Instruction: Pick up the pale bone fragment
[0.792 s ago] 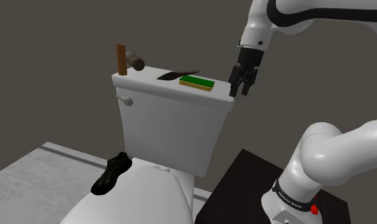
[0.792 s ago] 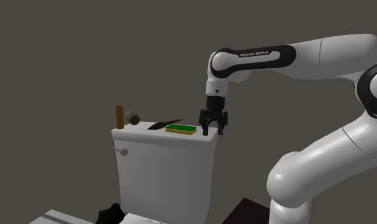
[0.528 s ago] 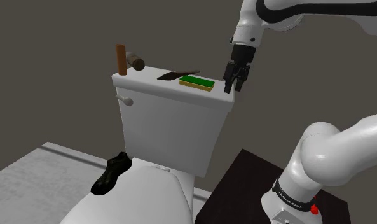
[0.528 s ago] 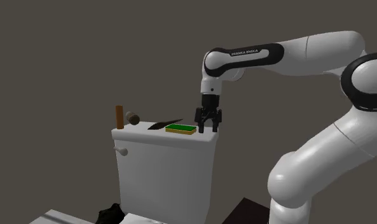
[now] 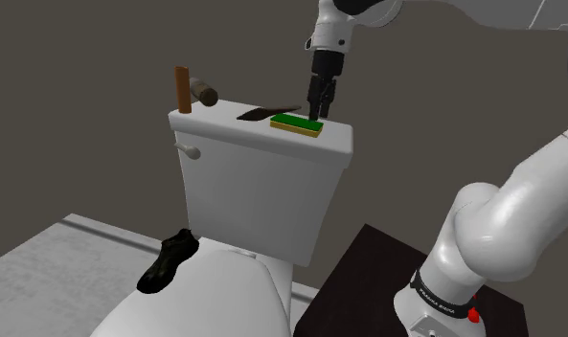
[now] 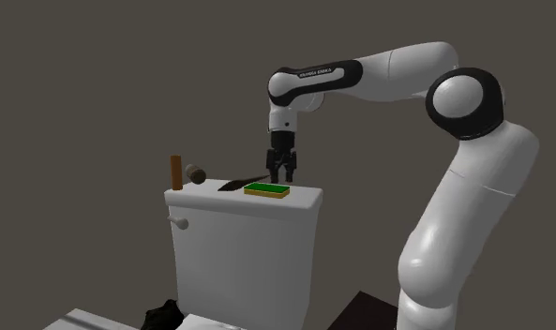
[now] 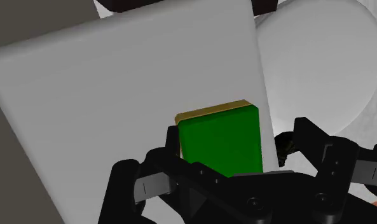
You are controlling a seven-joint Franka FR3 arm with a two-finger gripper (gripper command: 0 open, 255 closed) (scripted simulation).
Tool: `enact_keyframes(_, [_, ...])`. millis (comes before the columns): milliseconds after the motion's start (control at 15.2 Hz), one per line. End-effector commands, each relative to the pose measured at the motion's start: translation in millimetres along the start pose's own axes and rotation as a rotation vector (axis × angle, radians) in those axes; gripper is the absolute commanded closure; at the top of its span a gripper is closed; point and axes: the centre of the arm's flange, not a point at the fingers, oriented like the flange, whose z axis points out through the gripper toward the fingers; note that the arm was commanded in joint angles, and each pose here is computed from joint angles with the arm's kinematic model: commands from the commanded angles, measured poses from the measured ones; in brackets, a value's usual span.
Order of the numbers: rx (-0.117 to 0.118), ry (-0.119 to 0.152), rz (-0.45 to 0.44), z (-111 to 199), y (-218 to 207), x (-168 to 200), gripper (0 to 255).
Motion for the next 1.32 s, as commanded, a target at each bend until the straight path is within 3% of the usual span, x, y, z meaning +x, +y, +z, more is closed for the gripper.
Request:
enact_keyframes(0, [-0.007,-0.013,-0.072,-3,-2,30,0])
enact_keyframes(594, [-0.036,-0.066,-0.38,-28,-31,150,0])
enact_keyframes(1254, [-0.037,-0.068,-0.391,11,-26,157,0])
